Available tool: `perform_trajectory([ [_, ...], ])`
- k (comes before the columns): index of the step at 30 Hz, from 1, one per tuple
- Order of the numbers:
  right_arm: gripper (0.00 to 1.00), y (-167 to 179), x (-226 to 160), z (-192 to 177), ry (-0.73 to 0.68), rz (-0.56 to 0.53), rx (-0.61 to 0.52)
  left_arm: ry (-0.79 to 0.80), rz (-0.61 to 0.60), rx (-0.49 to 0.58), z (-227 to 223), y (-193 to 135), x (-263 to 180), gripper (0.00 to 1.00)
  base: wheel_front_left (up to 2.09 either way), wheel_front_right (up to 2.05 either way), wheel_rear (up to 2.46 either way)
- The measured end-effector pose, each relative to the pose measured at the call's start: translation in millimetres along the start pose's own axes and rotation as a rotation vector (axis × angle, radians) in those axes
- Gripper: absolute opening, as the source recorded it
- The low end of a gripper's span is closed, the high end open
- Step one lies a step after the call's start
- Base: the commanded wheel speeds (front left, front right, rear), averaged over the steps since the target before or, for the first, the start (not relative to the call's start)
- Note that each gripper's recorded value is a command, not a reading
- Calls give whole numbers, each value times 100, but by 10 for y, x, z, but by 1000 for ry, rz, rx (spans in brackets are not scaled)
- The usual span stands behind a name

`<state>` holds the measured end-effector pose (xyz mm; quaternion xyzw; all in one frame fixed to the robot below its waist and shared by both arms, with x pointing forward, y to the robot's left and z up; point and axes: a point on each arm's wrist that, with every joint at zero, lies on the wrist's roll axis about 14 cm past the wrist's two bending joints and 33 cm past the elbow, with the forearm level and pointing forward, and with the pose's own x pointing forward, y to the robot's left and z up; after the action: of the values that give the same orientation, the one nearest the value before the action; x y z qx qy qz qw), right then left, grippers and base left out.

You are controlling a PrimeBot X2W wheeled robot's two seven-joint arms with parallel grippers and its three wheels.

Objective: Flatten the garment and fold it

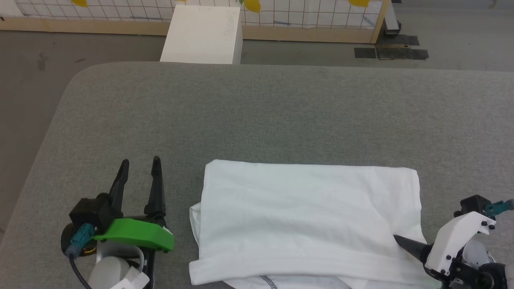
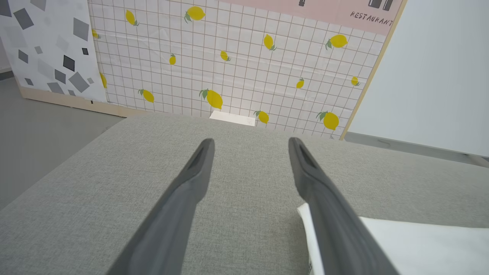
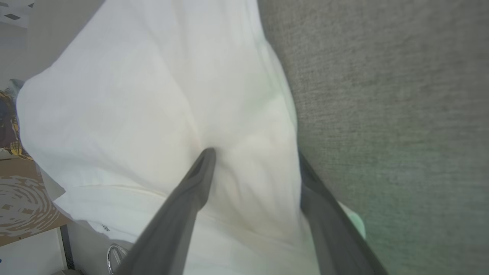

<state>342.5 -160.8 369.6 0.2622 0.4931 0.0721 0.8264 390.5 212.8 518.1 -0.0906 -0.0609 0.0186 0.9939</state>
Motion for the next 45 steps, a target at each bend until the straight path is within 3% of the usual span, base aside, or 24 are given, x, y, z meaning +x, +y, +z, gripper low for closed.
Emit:
perform_trajectory([
  [3, 0, 55, 12, -19, 14, 7, -20, 2, 1, 0, -8, 9, -6, 100, 0, 0, 0],
  [16, 0, -184, -149, 178, -125, -80, 15, -4, -3, -11, 2, -13, -4, 100, 0, 0, 0],
  [25, 0, -868, -652, 463, -290, -346, 23, 4, -12, -15, -31, -52, 18, 100, 0, 0, 0],
  [30, 0, -955, -806, 512, -318, -411, -15, 8, -16, -17, -49, -70, 26, 100, 0, 0, 0],
  [37, 0, -420, -952, 658, -381, -352, -225, 7, -26, -4, -40, -97, 22, 100, 0, 0, 0],
  [45, 0, 741, -976, 565, -377, -149, -549, 5, -28, -4, -27, -107, -5, 100, 0, 0, 0],
])
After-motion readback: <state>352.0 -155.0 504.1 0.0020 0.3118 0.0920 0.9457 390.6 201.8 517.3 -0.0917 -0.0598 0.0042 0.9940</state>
